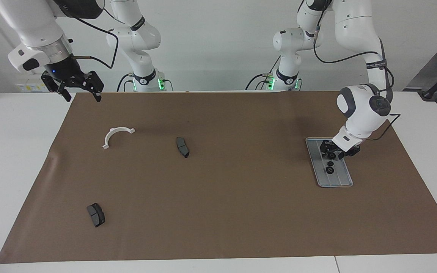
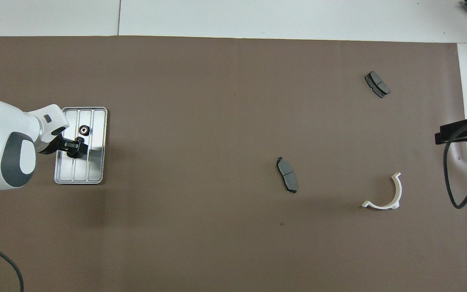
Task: Place bearing gear from tray to pile
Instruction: 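Close the left gripper on the black gear and lift it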
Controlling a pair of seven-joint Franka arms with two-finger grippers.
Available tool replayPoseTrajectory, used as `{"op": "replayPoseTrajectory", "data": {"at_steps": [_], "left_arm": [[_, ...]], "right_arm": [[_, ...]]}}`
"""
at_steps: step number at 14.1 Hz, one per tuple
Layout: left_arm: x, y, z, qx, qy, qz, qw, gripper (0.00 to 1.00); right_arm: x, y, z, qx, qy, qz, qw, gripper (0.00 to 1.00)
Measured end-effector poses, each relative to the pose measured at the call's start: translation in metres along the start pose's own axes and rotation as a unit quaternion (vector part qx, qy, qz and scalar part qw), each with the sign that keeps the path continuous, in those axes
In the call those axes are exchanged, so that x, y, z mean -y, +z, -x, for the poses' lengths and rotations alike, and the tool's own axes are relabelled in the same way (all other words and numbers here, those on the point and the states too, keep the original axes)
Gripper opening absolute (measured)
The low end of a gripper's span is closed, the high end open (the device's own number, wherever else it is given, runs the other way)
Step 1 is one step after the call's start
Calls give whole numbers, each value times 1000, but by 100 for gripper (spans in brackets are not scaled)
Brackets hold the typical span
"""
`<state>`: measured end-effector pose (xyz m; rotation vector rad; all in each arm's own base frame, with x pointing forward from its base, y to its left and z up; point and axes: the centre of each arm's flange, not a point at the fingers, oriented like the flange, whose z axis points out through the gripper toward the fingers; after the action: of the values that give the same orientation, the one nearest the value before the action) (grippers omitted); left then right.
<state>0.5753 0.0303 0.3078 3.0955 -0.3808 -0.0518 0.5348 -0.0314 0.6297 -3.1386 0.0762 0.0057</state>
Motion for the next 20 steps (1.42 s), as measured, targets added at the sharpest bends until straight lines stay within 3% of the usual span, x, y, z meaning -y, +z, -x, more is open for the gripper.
{"op": "replayPoseTrajectory", "data": {"at_steps": [20], "left_arm": [[13, 8, 10, 11, 78, 6, 997, 58]], "right_arm": [[0, 0, 0, 0, 0, 0, 1000, 100]]}}
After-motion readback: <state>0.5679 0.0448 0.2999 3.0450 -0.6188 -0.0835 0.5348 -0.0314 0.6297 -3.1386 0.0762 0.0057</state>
